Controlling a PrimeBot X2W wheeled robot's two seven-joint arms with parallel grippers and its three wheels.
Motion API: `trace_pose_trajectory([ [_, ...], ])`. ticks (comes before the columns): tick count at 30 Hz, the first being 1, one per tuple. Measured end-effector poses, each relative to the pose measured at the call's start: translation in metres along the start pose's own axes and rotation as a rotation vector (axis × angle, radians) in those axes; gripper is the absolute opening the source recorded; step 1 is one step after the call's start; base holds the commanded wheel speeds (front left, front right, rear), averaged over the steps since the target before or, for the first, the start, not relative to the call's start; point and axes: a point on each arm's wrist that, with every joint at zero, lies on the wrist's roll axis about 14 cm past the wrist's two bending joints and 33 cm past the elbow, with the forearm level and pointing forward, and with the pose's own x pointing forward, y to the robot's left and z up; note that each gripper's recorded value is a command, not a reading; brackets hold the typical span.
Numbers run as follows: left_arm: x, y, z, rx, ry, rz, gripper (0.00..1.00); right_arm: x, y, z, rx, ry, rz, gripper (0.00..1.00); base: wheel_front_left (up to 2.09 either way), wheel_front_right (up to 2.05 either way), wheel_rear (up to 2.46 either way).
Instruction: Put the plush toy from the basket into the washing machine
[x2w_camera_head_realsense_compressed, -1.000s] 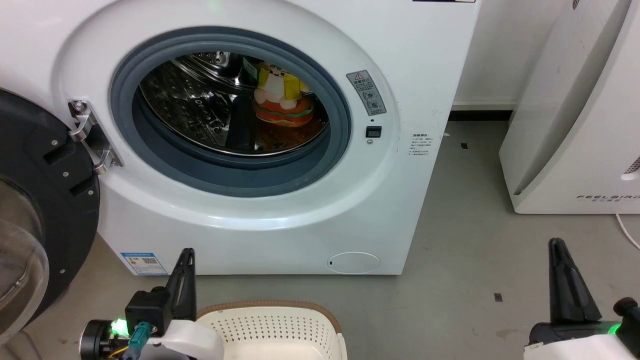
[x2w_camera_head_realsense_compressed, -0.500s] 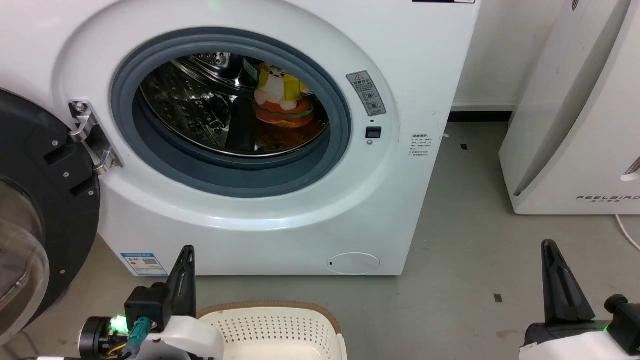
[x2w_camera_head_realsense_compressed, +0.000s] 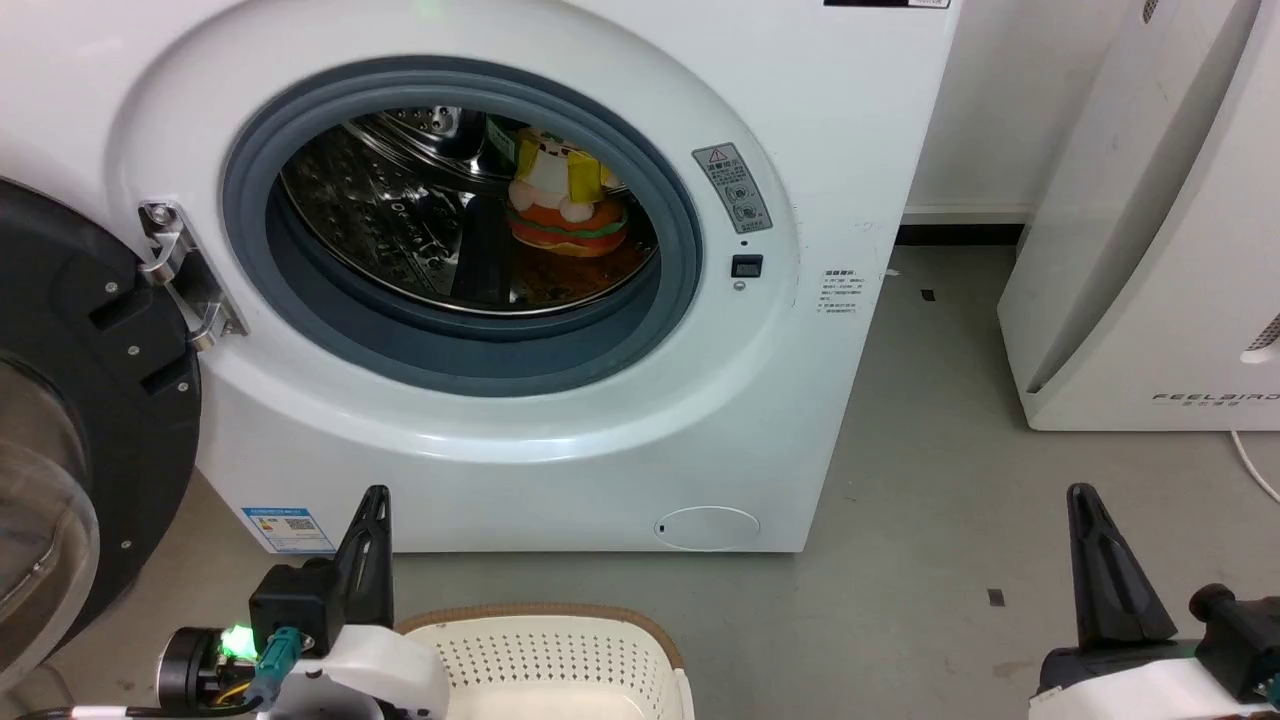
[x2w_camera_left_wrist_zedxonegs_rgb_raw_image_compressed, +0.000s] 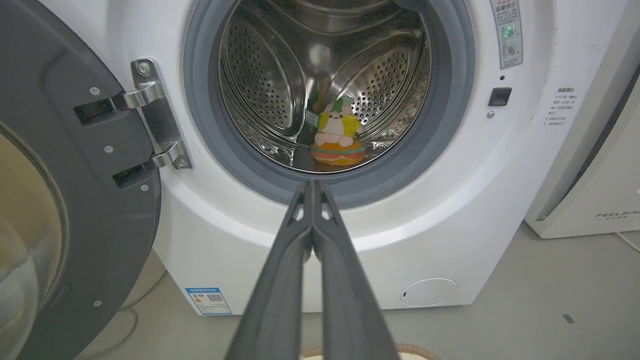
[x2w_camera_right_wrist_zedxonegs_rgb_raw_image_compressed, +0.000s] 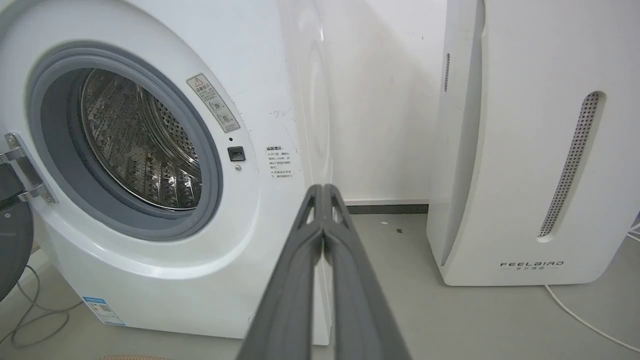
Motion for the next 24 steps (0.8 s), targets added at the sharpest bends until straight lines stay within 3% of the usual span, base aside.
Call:
trace_pose_trajectory([
  [24, -0.0001, -0.0013, 0.0056, 0.000, 0.009, -0.001, 0.00, 0.0027, 0.0067, -0.0058, -0.030, 0.047, 0.023, 0.00, 0.00, 0.00, 0.00],
])
